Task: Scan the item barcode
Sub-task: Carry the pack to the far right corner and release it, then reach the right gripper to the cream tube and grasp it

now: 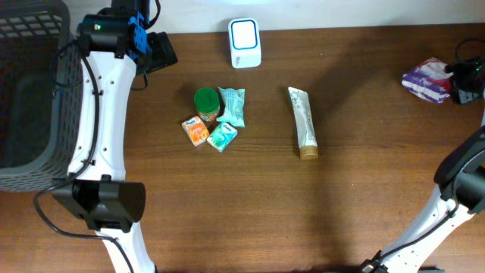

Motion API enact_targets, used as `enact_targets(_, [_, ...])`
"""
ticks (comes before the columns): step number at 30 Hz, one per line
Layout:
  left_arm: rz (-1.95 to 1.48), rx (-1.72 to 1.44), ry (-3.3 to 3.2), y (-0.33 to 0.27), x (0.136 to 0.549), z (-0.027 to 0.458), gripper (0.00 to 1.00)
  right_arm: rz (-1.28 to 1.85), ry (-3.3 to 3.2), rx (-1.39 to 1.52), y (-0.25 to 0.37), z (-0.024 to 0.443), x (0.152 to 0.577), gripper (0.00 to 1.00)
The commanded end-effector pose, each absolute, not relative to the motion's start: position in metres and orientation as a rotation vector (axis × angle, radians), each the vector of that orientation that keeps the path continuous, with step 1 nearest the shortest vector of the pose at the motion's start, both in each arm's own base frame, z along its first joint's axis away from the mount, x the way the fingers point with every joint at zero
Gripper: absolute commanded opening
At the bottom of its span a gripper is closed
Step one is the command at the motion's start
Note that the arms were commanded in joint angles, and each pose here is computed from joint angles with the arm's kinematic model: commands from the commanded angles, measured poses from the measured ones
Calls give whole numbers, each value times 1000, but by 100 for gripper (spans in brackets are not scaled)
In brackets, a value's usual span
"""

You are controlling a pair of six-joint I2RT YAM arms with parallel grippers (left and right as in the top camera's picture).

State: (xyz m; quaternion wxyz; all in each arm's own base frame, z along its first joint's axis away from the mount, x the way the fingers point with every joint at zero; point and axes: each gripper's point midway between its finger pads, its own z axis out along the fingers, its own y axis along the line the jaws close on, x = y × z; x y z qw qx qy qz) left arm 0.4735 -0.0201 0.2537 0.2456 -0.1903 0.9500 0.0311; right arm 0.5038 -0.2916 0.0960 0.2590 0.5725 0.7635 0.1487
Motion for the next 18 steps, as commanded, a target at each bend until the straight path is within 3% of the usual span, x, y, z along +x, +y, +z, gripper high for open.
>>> enact_targets(1, [91,-505,2604,-21,474,250,99,469,2193,1383,-269,108,502,59])
enact_targets(5, [91,-505,2604,-21,474,250,99,481,2214,1351,-257,137,490,61])
enact_targets(10, [91,-505,2604,-21,474,250,99,574,2206,1300,-218,221,454,67])
enact_targets(13, [91,-505,2604,-21,474,250,99,760,2285,921,-163,261,451,71])
enact_targets(18, [91,-505,2604,-21,474,250,99,806,2543,468,-76,243,440,98])
